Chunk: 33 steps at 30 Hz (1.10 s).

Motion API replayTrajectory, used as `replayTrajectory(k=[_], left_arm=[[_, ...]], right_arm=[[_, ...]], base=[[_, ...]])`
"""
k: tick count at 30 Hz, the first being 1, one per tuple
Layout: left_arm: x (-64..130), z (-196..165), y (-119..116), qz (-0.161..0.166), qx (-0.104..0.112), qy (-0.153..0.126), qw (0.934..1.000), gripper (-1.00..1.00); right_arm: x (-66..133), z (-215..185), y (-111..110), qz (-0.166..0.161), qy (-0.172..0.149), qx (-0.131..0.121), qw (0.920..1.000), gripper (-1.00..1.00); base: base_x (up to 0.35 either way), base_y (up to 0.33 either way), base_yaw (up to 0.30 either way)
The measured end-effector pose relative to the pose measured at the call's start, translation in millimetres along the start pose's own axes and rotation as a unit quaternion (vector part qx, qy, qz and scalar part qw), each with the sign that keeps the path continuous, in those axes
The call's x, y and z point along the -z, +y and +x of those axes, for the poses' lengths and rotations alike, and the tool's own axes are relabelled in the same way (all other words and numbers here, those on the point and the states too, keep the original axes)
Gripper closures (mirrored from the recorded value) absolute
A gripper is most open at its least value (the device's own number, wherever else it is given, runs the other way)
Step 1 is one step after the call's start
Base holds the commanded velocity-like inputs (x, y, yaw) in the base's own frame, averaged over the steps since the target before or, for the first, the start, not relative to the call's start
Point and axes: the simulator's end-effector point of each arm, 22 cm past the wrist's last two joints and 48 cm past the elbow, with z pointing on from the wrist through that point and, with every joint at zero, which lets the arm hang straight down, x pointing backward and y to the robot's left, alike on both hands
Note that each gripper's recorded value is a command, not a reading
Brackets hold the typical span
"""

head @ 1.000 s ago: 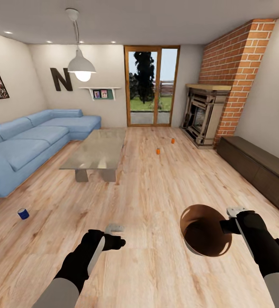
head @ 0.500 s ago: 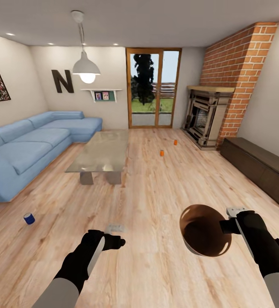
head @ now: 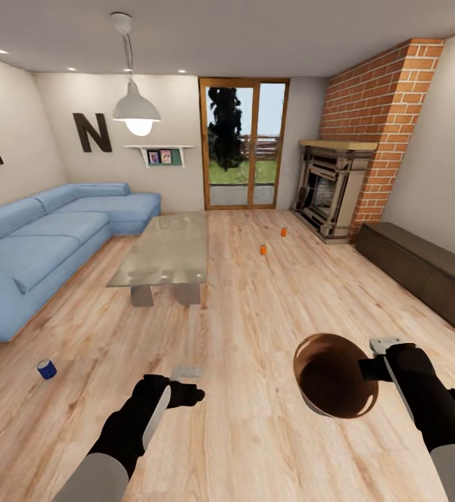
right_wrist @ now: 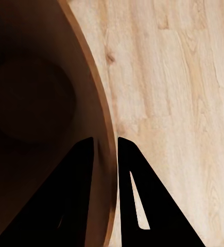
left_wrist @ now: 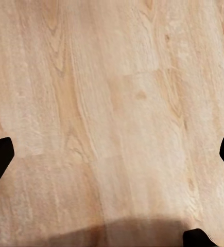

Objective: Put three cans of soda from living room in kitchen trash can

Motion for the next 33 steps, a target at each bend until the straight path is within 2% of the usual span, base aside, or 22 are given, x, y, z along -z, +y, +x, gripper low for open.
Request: replayTrajectory(k=[12,21,33], left_arm=[[-2.6,6,1,0.000,0.000,0.007,1.0000,-1.00],[-15.6,32,1,0.002,0.004,0.035,0.9994,-1.00],[-39.1,38,16,-0.011,0.001,0.054,0.9985,-1.00]], right_arm=[[0.0,0,1,-0.001,0.000,-0.001,1.0000,1.00],[0.0,0,1,-0.001,0.000,-0.001,1.0000,1.00],[0.0,0,1,-0.001,0.000,-0.001,1.0000,1.00]], base=[[0.093,0.336,-0.002],[0.081,0.336,0.000],[0.067,0.336,0.000]])
